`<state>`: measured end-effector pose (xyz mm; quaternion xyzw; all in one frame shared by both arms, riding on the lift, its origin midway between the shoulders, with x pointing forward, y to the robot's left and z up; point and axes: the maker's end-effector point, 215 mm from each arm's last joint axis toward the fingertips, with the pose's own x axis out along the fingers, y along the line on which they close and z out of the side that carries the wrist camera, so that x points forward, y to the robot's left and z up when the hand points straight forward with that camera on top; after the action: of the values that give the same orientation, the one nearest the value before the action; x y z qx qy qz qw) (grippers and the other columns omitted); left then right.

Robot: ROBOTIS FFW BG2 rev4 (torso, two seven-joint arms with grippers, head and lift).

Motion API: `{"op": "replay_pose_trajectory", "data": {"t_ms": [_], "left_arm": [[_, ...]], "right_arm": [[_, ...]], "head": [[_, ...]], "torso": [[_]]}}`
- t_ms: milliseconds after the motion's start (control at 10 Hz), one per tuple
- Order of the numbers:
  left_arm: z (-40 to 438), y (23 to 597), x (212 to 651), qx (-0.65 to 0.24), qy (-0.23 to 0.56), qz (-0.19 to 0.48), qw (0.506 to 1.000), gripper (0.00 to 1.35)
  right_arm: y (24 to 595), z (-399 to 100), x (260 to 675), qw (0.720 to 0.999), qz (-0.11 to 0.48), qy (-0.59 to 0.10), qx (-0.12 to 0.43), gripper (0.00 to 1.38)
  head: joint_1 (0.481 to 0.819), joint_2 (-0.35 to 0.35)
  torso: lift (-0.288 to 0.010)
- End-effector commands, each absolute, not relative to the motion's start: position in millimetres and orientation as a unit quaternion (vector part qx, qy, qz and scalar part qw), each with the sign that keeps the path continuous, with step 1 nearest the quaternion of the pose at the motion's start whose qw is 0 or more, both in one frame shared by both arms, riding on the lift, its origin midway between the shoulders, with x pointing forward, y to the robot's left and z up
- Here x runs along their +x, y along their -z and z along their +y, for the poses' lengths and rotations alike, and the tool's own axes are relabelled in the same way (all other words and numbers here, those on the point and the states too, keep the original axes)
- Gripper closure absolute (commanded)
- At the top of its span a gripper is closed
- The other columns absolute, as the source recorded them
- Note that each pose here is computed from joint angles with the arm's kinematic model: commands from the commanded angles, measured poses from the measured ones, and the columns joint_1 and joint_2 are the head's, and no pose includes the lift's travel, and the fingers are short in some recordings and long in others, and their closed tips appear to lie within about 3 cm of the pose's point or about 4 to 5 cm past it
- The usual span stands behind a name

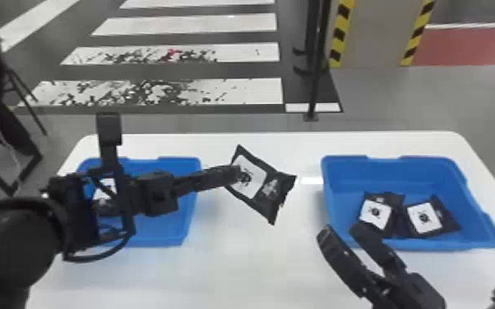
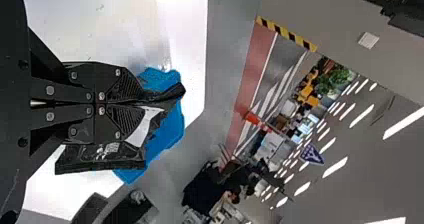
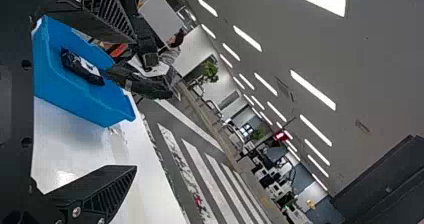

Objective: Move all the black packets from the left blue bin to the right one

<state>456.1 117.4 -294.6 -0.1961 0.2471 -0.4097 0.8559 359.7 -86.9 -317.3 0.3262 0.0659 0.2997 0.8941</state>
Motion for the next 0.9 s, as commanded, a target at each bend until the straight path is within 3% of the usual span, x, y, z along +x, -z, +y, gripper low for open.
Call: {"op": "replay_pose_trajectory", "data": {"t_ms": [0,300,400,500,600,800], "left_arm": [[83,291,442,-0.204,0.447,0.249,0.835,1.21],[44,284,424,-0.21,0.489,0.251,0.809,1.21],[41,285,422,-0.21,0.491,0.253,0.807,1.21],[40,285,422,-0.21,0.492,0.253,0.806,1.21],[41,285,423,-0.21,0.49,0.253,0.807,1.21],[41,285,424,-0.211,0.489,0.252,0.808,1.21]], "right_arm": [[316,-77,365,0.888,0.066,-0.311,0.332,0.13],[318,-69,375,0.883,0.067,-0.323,0.333,0.13],[323,-69,378,0.881,0.07,-0.322,0.339,0.34],[325,-71,378,0.879,0.068,-0.319,0.347,0.98],[325,-71,377,0.877,0.069,-0.318,0.354,1.29],[320,-66,376,0.87,0.062,-0.322,0.368,1.28]], "head": [[0.695,0.051],[0.695,-0.015],[0.695,-0.023],[0.695,-0.035],[0.695,-0.041],[0.695,-0.042]], "torso": [[-0.14],[-0.14],[-0.14],[-0.14],[-0.14],[-0.14]]}}
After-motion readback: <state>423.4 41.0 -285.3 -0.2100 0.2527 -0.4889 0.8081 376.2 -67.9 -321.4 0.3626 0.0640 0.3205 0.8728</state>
